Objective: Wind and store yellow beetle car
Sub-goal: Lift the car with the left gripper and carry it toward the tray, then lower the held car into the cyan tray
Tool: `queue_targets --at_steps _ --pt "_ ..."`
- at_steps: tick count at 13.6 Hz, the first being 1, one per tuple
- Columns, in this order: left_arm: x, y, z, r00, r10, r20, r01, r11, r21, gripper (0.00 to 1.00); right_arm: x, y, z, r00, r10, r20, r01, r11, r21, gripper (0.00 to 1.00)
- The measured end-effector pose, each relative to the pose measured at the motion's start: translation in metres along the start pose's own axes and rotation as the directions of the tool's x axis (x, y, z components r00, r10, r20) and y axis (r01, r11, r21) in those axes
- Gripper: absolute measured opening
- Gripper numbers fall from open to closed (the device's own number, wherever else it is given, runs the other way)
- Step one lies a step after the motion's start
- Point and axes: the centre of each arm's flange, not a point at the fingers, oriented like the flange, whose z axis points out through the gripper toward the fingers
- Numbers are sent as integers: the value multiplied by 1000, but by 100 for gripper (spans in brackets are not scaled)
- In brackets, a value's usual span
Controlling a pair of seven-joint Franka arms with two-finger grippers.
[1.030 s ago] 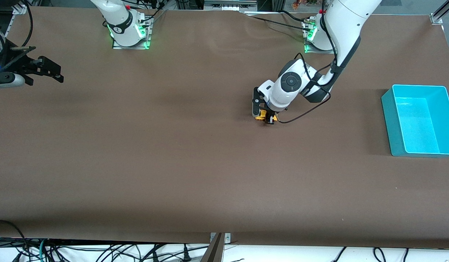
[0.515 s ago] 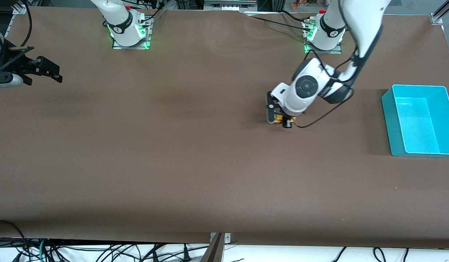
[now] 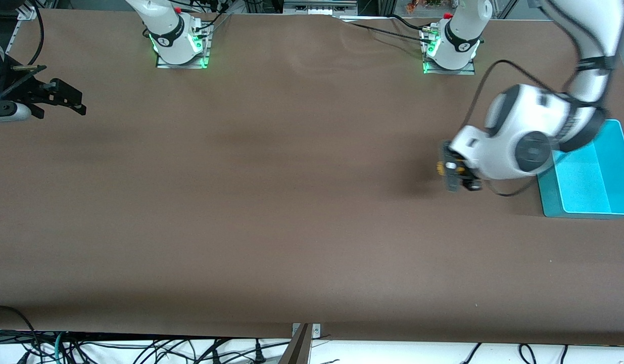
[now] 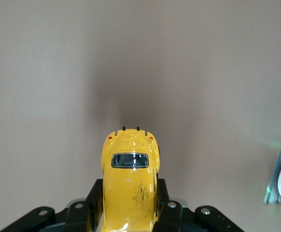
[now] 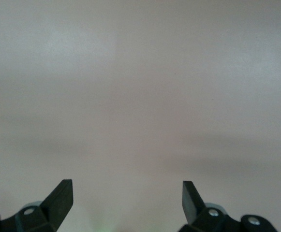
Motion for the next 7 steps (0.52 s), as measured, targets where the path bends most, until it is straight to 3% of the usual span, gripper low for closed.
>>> queue_targets --at_steps 2,7 --pt "-65 -14 -20 1000 0 2 0 1000 -2 46 0 -1 0 1000 -2 0 2 1000 0 100" --pt "-194 -30 -10 990 85 114 -81 996 -39 46 0 -2 0 1000 -3 1 3 1000 0 100"
